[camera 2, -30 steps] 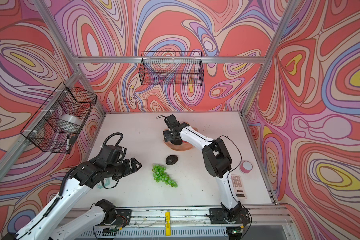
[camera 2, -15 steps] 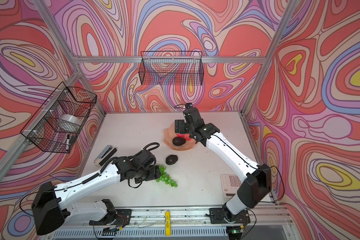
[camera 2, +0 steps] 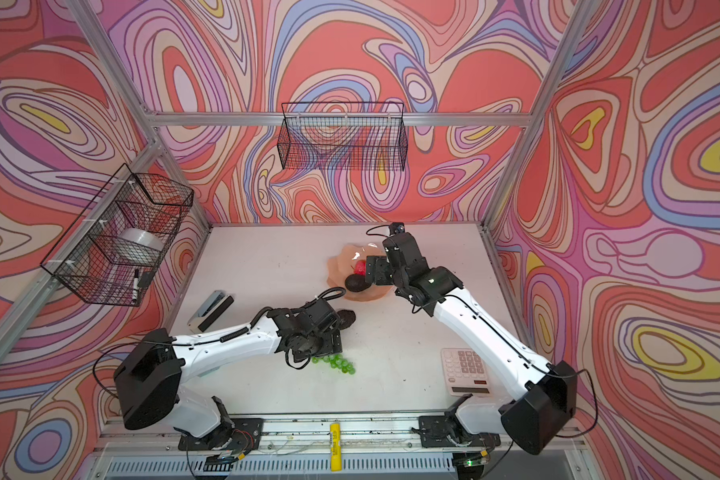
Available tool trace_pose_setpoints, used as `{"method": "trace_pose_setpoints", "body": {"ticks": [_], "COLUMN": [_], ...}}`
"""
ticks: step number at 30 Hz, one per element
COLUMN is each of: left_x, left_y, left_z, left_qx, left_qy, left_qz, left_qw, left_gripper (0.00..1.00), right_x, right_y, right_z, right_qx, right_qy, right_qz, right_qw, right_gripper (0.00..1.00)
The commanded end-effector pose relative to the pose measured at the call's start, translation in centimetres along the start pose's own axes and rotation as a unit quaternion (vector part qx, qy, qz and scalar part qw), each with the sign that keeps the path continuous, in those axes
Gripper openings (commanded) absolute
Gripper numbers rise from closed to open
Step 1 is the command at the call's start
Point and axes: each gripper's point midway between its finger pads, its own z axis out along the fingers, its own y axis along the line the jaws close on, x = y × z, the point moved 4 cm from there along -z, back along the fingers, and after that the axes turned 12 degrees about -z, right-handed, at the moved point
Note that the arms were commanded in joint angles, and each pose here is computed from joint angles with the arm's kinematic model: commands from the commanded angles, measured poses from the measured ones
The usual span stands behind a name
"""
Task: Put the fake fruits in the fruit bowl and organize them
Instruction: 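Grasp the green grape bunch by its stem with the left gripper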
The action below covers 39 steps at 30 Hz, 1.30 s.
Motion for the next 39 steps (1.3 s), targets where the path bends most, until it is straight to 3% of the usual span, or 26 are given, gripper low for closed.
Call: {"method": "trace_pose_setpoints", "body": {"ticks": [1, 8, 13, 19, 22, 30, 36, 39], "left_x": [-0.3, 0.0, -0.5, -1.2, -1.8, -4.5, -6.5, -7.3], "left_y": [0.6, 2.3, 3.1, 4.0, 5.1, 4.7, 1.4, -0.1], "left_z": [0.7, 1.6, 2.1, 1.6, 0.7, -6.0, -12.6, -14.2], "left_qx": [-0.025, -0.053, -0.072, -0.064, -0.064, 0.038, 0.094, 0.097], "left_qy": [-0.016, -0.017, -0.024, -0.03, -0.042, -0.103, -0.141, -0.149], "left_qz": [-0.022, -0.019, -0.015, -0.014, -0.011, 0.004, 0.062, 0.086], "left_qw": [0.999, 0.998, 0.997, 0.997, 0.997, 0.994, 0.984, 0.98], "left_gripper": [0.92, 0.84, 0.69, 0.38, 0.34, 0.15, 0.13, 0.12], "right_x": [0.1, -0.3, -0.2, 0.0, 0.0, -0.5, -0.8, -0.9], "right_y": [-0.4, -0.1, 0.1, 0.1, 0.3, 0.7, 0.9, 0.9], "right_z": [0.0, 0.1, 0.3, 0.3, 0.5, 1.1, 1.0, 0.8], "right_qx": [0.007, -0.004, -0.008, -0.012, -0.015, -0.026, -0.03, -0.031], "right_qy": [0.001, -0.004, -0.002, 0.002, 0.0, -0.002, -0.007, -0.009], "right_qz": [0.001, 0.002, 0.003, 0.004, 0.007, 0.007, 0.011, 0.011], "right_qw": [1.0, 1.0, 1.0, 1.0, 1.0, 1.0, 0.999, 0.999], "right_gripper": [0.97, 0.97, 0.96, 0.96, 0.96, 0.96, 0.96, 0.95]}}
